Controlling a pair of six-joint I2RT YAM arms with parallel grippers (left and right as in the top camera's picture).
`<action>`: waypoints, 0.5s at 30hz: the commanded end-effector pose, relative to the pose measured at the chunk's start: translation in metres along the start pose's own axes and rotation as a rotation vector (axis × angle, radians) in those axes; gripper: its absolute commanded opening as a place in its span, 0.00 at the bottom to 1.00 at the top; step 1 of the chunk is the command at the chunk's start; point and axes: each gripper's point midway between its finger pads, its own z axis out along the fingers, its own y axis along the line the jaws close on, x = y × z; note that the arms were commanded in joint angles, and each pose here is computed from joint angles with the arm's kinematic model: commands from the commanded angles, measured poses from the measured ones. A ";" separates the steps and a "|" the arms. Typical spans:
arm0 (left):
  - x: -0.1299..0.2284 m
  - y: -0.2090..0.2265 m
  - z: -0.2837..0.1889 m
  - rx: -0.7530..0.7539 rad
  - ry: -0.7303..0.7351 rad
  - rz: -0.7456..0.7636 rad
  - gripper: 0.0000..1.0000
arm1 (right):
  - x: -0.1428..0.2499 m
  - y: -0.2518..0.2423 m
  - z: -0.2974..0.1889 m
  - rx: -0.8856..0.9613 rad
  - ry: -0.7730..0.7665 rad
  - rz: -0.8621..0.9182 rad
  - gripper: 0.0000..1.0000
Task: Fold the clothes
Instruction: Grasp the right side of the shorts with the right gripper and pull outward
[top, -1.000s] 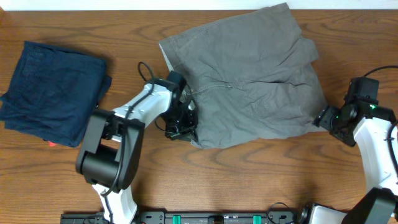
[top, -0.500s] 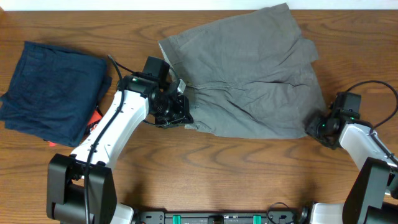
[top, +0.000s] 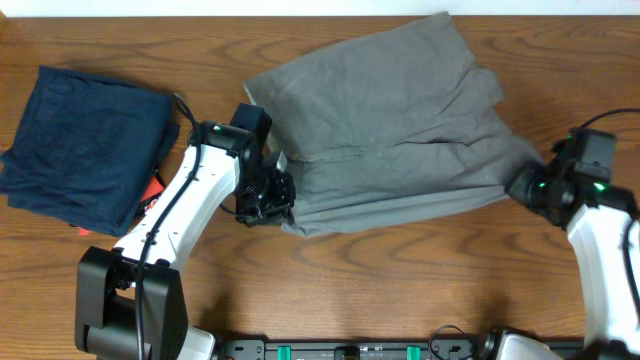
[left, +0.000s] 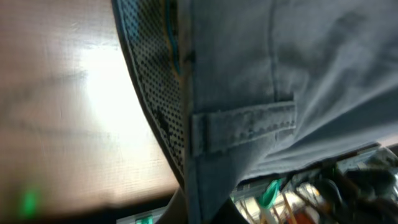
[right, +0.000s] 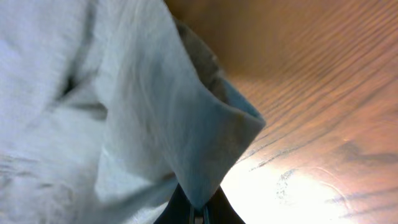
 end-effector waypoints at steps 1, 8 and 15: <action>0.014 0.015 -0.007 -0.076 0.027 -0.012 0.06 | -0.026 -0.014 -0.035 0.093 -0.142 -0.007 0.01; 0.036 0.005 -0.043 -0.029 -0.093 0.050 0.06 | -0.044 -0.006 -0.091 0.060 -0.310 -0.027 0.01; -0.010 0.002 -0.087 -0.067 -0.478 0.059 0.06 | -0.087 0.068 -0.120 -0.210 -0.507 -0.286 0.01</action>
